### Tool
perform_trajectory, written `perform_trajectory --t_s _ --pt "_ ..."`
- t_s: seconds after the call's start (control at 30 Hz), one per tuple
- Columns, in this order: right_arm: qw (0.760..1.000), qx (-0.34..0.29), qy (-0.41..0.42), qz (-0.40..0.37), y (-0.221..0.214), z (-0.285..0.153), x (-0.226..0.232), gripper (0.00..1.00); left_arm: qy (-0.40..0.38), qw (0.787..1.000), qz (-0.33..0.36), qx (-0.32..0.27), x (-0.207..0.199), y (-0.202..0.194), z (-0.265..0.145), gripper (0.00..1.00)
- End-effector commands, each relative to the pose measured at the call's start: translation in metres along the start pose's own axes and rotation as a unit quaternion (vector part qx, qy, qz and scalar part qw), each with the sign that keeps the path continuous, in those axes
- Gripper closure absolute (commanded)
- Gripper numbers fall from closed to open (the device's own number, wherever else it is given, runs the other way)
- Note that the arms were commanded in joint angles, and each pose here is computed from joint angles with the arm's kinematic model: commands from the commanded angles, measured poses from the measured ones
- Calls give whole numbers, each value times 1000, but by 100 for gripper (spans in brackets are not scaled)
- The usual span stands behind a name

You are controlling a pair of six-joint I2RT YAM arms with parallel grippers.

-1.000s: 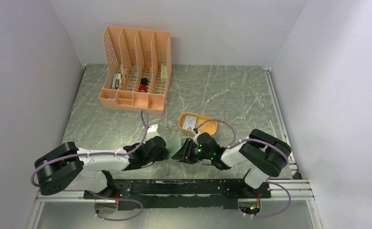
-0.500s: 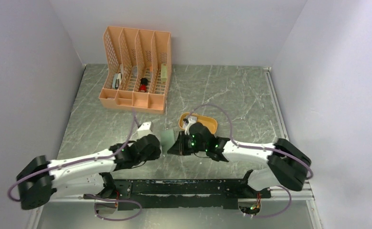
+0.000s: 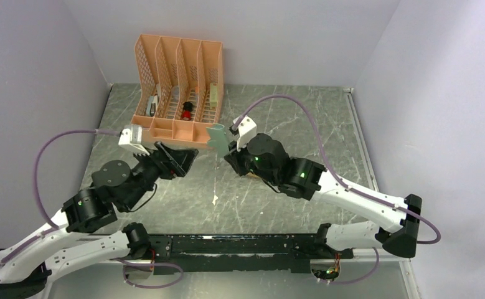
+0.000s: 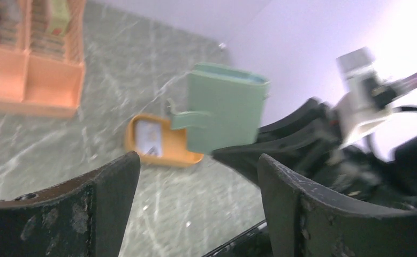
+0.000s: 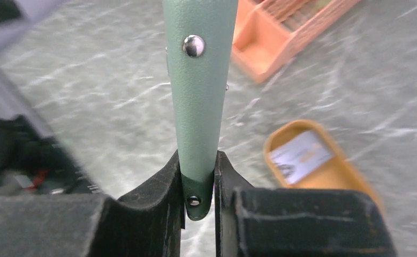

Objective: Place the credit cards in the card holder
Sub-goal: Close the card holder at the center of the board.

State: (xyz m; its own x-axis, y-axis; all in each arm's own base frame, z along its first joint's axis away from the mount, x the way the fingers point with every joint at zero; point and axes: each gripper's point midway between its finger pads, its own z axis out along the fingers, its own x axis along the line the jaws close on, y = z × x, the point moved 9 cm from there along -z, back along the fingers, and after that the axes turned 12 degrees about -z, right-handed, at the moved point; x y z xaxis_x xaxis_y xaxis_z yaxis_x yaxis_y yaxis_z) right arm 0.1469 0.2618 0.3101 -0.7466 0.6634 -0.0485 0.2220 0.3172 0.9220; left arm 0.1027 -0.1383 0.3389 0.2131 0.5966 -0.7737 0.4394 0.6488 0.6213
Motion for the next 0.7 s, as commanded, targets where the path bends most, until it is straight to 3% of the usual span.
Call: perform_trajectory --t_s 0.0,0.17,0.33,0.47,0.57,0.67 --pt "970 -34 -166 -175 21 -17 -31 100 -126 992 10 -27 -55 29 1 14" --pt "919 -114 -248 -285 50 -35 -34 100 -181 983 17 12 -104 36 16 12" --pt "839 -185 -328 -392 60 -56 -35 100 -176 983 -22 39 -126 39 22 12" --pt "781 -207 -368 -460 65 -63 -35 100 -159 985 -55 37 -129 46 18 9" --pt "751 -205 -383 -498 69 -63 -34 100 -134 988 -64 44 -129 50 12 3" --pt "740 -205 -389 -509 71 -62 -33 100 -89 992 -73 48 -122 55 5 3"
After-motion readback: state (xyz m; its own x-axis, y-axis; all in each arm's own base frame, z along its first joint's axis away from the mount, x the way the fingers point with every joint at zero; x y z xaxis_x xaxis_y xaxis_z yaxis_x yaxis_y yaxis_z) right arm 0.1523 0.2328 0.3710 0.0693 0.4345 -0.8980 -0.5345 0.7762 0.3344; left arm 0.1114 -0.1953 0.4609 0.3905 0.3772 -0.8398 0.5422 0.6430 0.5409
